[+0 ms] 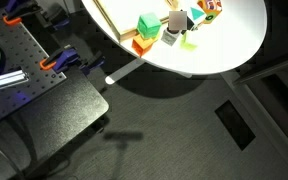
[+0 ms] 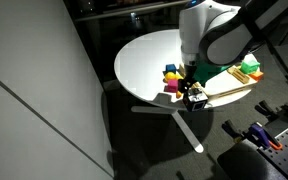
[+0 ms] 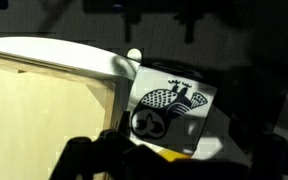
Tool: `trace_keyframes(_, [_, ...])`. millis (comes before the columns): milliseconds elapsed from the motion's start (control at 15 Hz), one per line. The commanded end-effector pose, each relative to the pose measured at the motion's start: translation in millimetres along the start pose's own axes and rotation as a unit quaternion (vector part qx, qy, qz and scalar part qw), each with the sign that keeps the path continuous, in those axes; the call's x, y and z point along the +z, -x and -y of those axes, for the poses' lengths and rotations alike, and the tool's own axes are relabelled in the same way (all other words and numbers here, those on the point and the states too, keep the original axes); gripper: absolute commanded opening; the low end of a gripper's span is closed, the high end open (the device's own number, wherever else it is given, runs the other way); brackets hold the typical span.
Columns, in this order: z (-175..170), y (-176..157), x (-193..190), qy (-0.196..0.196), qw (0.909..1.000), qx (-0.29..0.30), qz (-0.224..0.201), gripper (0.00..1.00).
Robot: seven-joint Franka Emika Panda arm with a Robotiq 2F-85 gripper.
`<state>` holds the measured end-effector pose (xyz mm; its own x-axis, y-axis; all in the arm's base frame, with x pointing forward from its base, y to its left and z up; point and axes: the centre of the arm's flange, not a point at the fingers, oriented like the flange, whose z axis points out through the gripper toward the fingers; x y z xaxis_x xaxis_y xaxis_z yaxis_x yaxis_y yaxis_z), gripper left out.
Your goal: Pick up the block with an owl image and drop it into the wooden tray
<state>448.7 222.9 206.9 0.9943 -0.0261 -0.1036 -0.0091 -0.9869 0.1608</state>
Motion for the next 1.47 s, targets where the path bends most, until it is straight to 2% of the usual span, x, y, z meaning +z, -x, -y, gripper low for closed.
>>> trace_keyframes(0, [6.3, -12.0, 15.0, 0.005, 0.9999, 0.007, -0.012, 1.0])
trace_keyframes(400, [6.9, -17.6, 35.6, 0.001, 0.9999, 0.009, -0.012, 0.98])
trace_keyframes(467, [6.7, -18.6, 37.1, 0.0, 0.9999, 0.009, -0.01, 0.75])
trace_keyframes(600, [5.9, -20.2, 35.7, 0.0, 0.9999, 0.01, -0.008, 0.7])
trace_keyframes(733, [4.0, -19.8, 27.7, -0.001, 0.9999, 0.011, -0.006, 0.52])
trace_keyframes(1067, [-2.0, -11.8, -6.4, 0.0, 1.0, 0.003, 0.005, 0.18])
trace_keyframes(1200, [-7.0, -6.9, -27.8, -0.002, 0.9999, -0.001, 0.01, 0.06])
trace_keyframes(1267, [-9.5, -5.2, -37.9, -0.005, 0.9999, -0.002, 0.013, 0.09])
trace_keyframes(1400, [-16.9, -2.0, -60.2, -0.007, 0.9999, 0.001, 0.014, 0.05])
